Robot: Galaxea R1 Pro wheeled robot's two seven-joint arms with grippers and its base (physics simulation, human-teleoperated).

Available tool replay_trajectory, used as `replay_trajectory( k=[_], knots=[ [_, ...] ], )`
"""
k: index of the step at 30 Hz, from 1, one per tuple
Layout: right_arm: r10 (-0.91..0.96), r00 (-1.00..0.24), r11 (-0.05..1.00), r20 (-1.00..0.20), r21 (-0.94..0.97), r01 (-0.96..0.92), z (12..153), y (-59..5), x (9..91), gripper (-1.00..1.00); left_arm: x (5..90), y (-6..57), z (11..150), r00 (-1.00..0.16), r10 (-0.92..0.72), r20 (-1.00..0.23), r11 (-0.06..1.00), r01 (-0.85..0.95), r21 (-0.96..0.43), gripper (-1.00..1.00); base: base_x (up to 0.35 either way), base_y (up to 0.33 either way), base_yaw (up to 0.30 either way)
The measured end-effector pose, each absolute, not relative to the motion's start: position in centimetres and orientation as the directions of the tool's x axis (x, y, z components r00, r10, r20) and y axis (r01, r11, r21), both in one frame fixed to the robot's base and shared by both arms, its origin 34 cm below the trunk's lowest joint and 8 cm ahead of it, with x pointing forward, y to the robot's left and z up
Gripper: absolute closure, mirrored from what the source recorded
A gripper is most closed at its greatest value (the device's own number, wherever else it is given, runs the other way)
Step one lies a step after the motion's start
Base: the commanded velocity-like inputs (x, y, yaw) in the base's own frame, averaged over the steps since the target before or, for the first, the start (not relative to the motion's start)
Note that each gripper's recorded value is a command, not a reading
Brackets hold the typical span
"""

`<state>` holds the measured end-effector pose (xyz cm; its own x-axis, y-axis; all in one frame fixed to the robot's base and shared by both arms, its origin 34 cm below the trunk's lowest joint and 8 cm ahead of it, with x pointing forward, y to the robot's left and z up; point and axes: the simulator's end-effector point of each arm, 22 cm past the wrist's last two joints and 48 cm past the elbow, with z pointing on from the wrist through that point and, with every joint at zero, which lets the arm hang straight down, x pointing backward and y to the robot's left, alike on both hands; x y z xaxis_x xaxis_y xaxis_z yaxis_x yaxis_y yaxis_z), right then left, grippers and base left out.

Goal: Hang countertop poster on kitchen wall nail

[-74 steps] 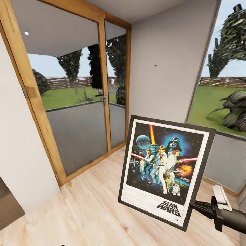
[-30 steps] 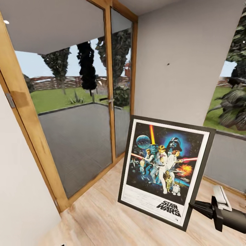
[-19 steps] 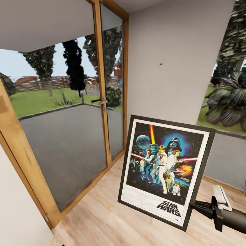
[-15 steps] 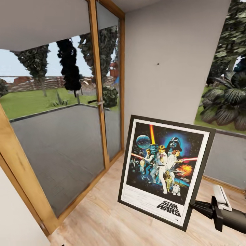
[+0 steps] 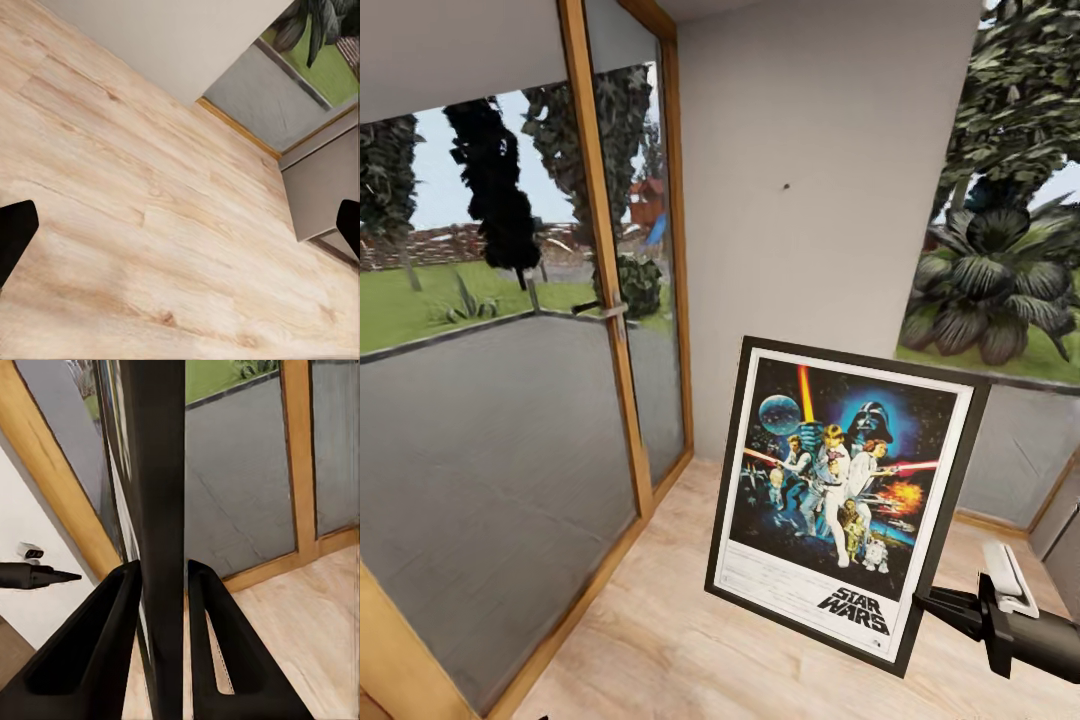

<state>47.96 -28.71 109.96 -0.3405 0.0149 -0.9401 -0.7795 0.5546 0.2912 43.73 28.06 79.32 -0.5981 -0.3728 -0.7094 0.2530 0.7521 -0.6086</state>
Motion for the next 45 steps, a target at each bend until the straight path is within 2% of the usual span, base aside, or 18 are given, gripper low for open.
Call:
replay_trajectory(
  k=[21, 40, 45],
  knots=[
    [0.015, -0.340, 0.554, -0.940, 0.291, -0.780, 109.97, -28.70, 47.96, 1.00, 43.73, 28.06, 79.31, -0.598, -0.373, -0.709, 0.752, 0.253, -0.609, -1.00, 0.264, 0.238, -0.300],
    [0.015, -0.341, 0.555, -0.940, 0.291, -0.780, 109.94, -28.70, 47.99, 1.00, 43.75, 28.06, 79.28, -0.599, -0.373, -0.709, 0.752, 0.252, -0.609, -1.00, 0.018, 0.017, -0.299],
    [0.015, -0.341, 0.555, -0.940, 0.292, -0.779, 109.95, -28.70, 48.00, 1.00, 43.74, 28.08, 79.28, -0.598, -0.373, -0.709, 0.752, 0.252, -0.609, -1.00, 0.000, 0.000, -0.134]
  ],
)
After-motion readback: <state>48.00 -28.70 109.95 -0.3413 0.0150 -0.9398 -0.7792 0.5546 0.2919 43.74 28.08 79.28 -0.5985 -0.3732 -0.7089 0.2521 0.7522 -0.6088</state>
